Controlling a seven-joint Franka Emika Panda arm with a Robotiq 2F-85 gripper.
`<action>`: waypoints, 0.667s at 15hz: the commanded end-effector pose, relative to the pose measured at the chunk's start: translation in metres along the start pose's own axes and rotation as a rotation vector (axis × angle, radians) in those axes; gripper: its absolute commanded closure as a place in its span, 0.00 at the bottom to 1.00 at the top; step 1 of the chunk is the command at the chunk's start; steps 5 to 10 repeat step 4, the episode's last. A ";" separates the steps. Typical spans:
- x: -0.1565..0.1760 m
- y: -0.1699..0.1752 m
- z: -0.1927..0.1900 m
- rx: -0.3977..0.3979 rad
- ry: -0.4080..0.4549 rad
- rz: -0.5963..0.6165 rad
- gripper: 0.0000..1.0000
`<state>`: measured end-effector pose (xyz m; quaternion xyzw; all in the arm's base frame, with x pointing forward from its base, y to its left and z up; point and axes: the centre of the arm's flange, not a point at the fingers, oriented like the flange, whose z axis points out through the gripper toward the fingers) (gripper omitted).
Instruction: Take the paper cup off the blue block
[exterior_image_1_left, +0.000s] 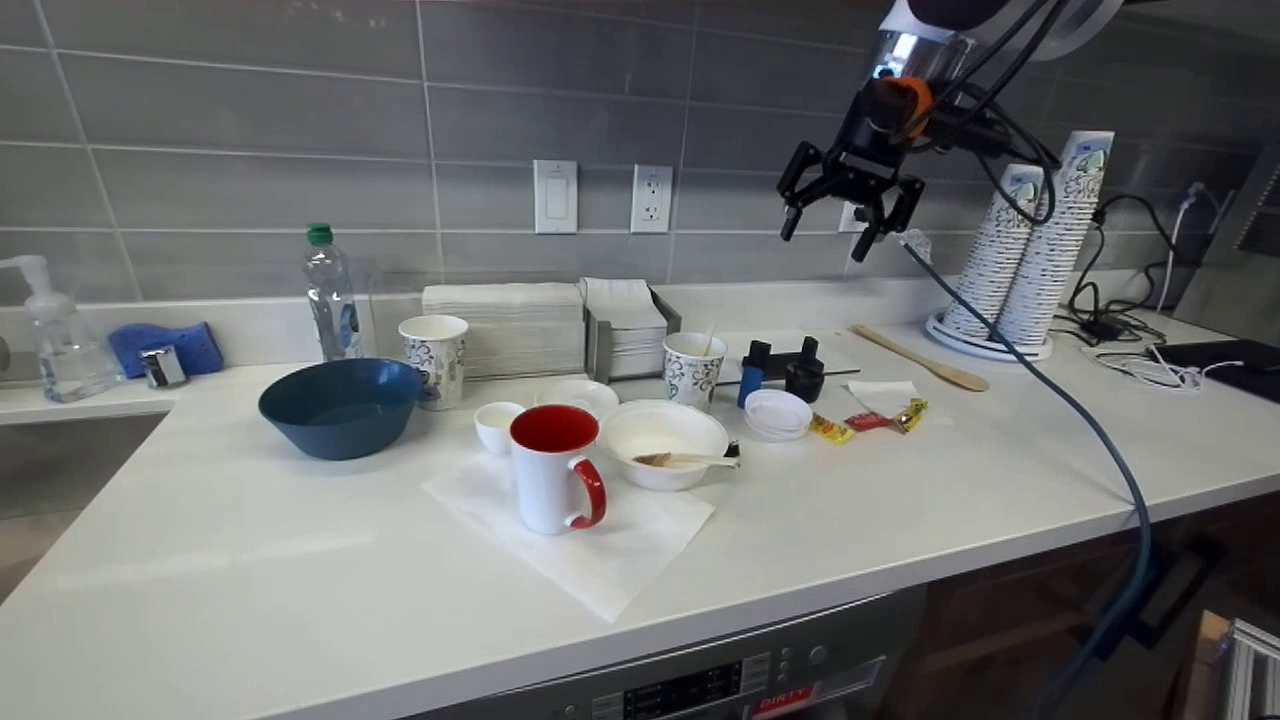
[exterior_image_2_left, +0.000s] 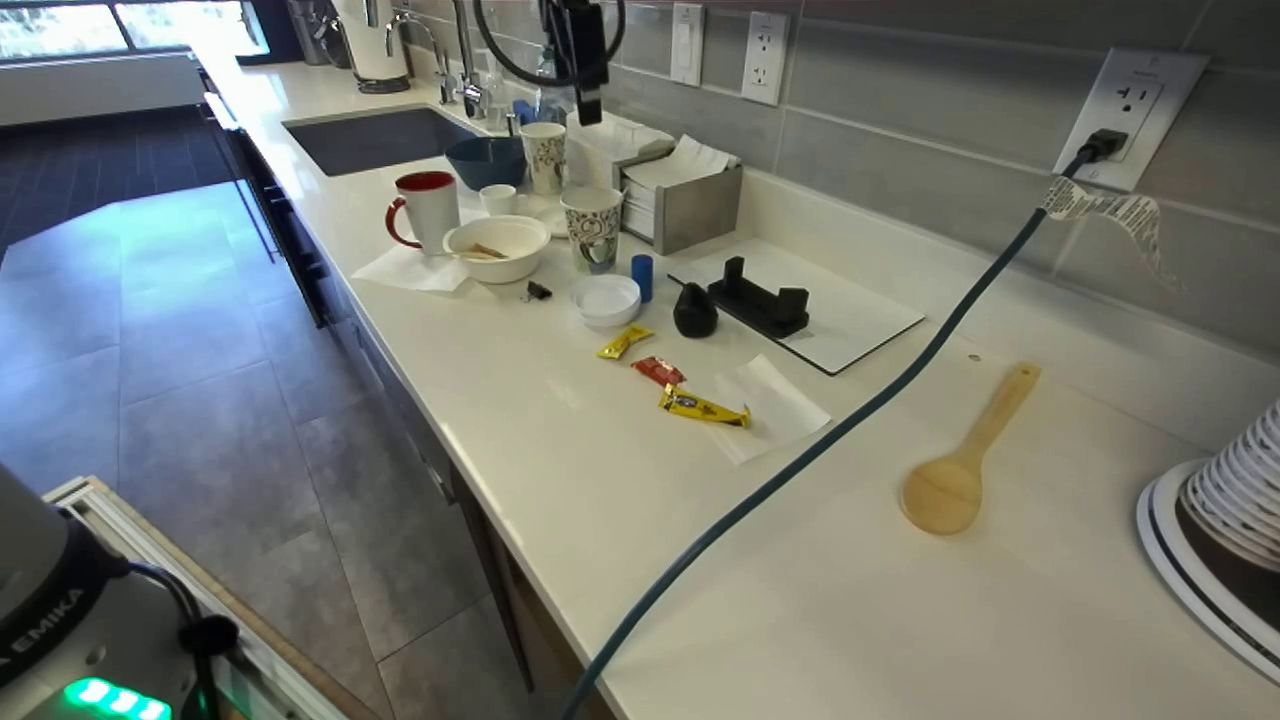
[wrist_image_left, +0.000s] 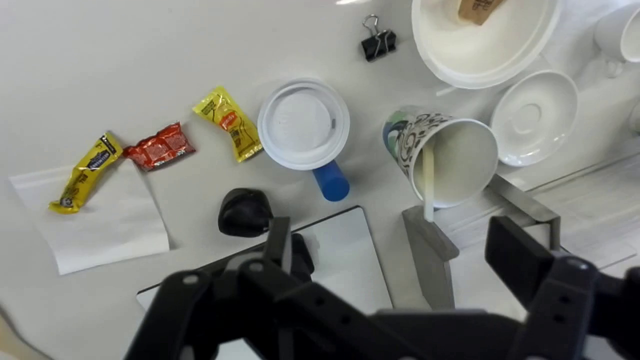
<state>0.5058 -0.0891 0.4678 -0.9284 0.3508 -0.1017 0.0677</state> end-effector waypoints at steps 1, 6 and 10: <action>-0.005 -0.005 -0.007 0.000 0.017 0.004 0.00; -0.011 -0.007 -0.009 0.000 0.025 0.008 0.00; -0.011 -0.007 -0.009 0.000 0.025 0.008 0.00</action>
